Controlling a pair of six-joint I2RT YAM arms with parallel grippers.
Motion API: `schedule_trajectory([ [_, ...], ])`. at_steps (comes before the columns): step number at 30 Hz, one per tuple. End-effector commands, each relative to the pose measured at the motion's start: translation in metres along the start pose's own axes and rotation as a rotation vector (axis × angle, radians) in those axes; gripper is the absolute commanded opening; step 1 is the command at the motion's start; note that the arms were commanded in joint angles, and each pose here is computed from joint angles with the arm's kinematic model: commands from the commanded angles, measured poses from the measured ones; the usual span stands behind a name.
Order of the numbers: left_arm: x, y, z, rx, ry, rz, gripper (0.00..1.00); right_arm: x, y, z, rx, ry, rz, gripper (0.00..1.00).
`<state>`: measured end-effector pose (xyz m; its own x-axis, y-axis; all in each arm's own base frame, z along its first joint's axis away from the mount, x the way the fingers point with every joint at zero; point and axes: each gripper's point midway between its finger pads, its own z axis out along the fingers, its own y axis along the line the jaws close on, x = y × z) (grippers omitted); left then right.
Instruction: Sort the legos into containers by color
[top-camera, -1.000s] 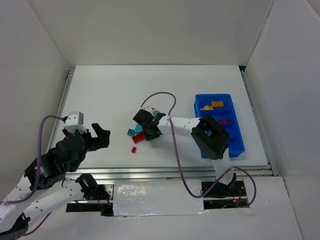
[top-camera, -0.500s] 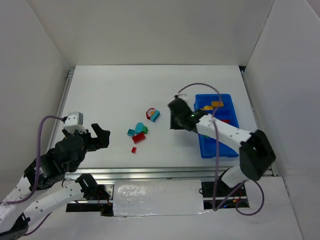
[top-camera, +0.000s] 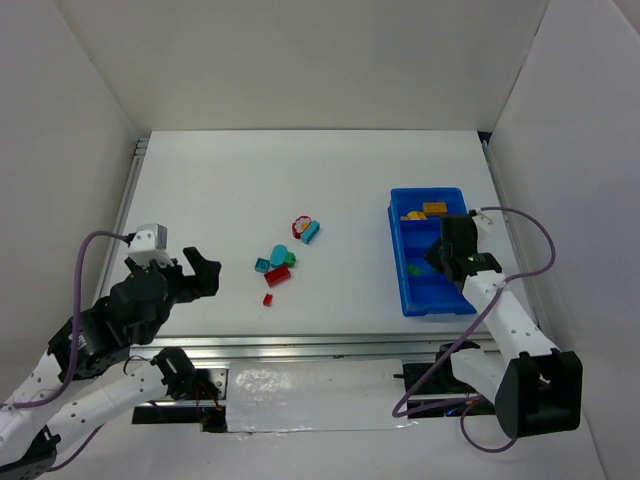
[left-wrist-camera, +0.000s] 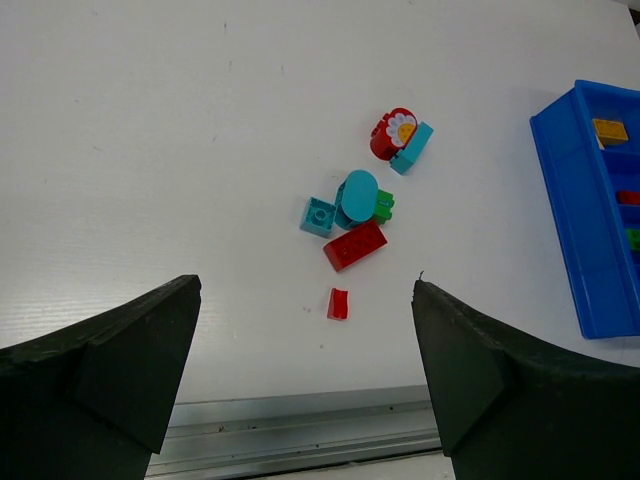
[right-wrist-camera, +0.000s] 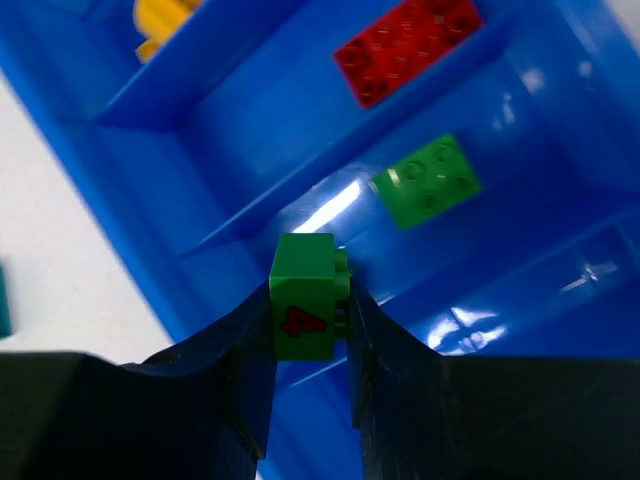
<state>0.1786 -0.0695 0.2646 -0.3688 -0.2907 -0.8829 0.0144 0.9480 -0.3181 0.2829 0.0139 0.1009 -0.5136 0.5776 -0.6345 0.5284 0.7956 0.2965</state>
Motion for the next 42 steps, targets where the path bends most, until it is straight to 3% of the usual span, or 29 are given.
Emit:
schedule_trajectory([
  [1, -0.010, -0.005, -0.002, 0.023, -0.031, -0.007, 0.99, -0.016, -0.002, 0.001, -0.034, -0.057, 0.075, 0.15],
  [6, -0.009, -0.005, 0.000, 0.016, -0.024, -0.002, 1.00, -0.008, -0.001, 0.013, -0.042, 0.016, 0.052, 0.27],
  [8, -0.008, -0.005, 0.000, 0.017, -0.022, -0.003, 0.99, -0.007, 0.001, 0.013, -0.049, 0.022, 0.050, 0.55],
  [11, -0.009, -0.005, -0.001, 0.019, -0.028, -0.006, 0.99, -0.011, 0.001, 0.009, -0.057, 0.007, 0.053, 0.69],
  [16, -0.007, -0.007, 0.002, 0.017, -0.017, 0.005, 0.99, -0.021, 0.012, -0.008, -0.113, -0.017, 0.030, 0.75],
  [20, -0.005, -0.008, 0.006, 0.001, -0.006, 0.011, 1.00, -0.031, 0.039, -0.046, -0.223, -0.085, -0.020, 0.77],
  [25, 0.016, -0.022, 0.030, -0.055, 0.093, 0.030, 0.99, -0.037, 0.068, -0.091, -0.322, -0.111, -0.105, 0.83],
  [26, 0.029, -0.025, 0.043, -0.099, 0.143, 0.058, 0.99, -0.034, 0.073, -0.097, -0.347, -0.100, -0.117, 0.85],
  [27, 0.036, -0.030, 0.051, -0.114, 0.167, 0.061, 1.00, -0.027, 0.081, -0.104, -0.390, -0.082, -0.142, 0.96],
  [28, 0.043, -0.035, 0.060, -0.109, 0.187, 0.084, 1.00, -0.025, 0.086, -0.111, -0.433, -0.077, -0.158, 1.00],
  [33, 0.091, -0.083, 0.140, -0.014, 0.346, 0.206, 0.99, -0.001, 0.100, -0.133, -0.568, 0.000, -0.206, 1.00],
  [37, 0.116, -0.081, 0.206, -0.069, 0.473, 0.295, 1.00, 0.013, 0.096, -0.138, -0.608, 0.032, -0.233, 1.00],
  [42, 0.139, -0.103, 0.241, 0.034, 0.587, 0.383, 0.99, 0.034, 0.094, -0.141, -0.664, 0.087, -0.276, 0.99],
])
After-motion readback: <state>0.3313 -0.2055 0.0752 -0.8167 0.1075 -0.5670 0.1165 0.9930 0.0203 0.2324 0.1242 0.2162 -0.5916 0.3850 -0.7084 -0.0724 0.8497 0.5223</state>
